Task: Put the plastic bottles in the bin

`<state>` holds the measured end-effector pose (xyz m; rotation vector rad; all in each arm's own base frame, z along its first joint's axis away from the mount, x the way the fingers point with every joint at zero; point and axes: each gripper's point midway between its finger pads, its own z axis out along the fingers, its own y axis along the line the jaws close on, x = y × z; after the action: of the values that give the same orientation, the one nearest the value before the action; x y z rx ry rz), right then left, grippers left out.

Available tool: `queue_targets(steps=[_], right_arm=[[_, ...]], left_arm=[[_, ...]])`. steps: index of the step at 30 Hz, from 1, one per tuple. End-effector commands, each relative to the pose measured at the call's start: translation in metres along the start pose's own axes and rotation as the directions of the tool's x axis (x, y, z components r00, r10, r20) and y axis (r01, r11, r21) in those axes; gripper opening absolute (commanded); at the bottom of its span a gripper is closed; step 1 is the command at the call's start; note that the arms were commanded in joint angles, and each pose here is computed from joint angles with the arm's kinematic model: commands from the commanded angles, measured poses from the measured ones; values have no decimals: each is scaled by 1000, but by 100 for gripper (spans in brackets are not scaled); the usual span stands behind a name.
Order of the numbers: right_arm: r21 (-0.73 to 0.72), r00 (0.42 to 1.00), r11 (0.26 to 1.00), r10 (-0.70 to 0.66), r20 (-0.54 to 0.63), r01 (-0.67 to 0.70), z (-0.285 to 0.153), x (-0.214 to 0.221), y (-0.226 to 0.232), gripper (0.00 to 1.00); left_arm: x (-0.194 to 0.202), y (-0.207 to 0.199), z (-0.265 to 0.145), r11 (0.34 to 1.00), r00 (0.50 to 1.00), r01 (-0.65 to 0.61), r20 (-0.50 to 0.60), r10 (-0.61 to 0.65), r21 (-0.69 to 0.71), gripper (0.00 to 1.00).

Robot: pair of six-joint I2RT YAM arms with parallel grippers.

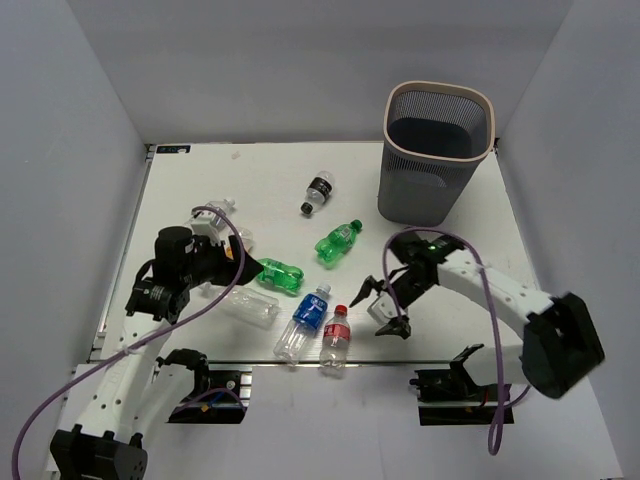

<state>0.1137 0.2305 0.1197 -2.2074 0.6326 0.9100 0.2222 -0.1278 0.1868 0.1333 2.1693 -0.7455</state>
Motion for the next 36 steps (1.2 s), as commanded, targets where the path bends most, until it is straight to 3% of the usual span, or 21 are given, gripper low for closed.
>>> queue_targets(steps=[1,7,13,22,26,31,36], right_arm=[[-79,949,946,-315,20,316,18,-3,-23,88],[-194,944,924,-327,44,329,58,2,-29,86],[-249,935,908,-354,-26,337,84,24,-23,86],[-349,960,913,-261,-101,212,110,50,-2,77],[-438,972,887,-210,-103,146,115,52,15,65],[-496,986,867,-115,-120,41,104,44,25,43],[-375,979,918,61,-197,-133,76,26,12,22]], left_arm=[[-1,-11,-5,999,999,-13,-32,15,38,82],[-2,-10,-11,1000,1000,-6,-26,6,19,82],[4,-10,-14,1000,1000,-3,-13,3,23,82],[6,-26,-9,991,999,-18,-48,25,134,77],[0,-30,-6,986,997,-46,-61,57,159,77],[2,-35,-4,979,995,-51,-79,68,197,77],[-1,-46,3,962,997,-46,-53,62,271,74]])
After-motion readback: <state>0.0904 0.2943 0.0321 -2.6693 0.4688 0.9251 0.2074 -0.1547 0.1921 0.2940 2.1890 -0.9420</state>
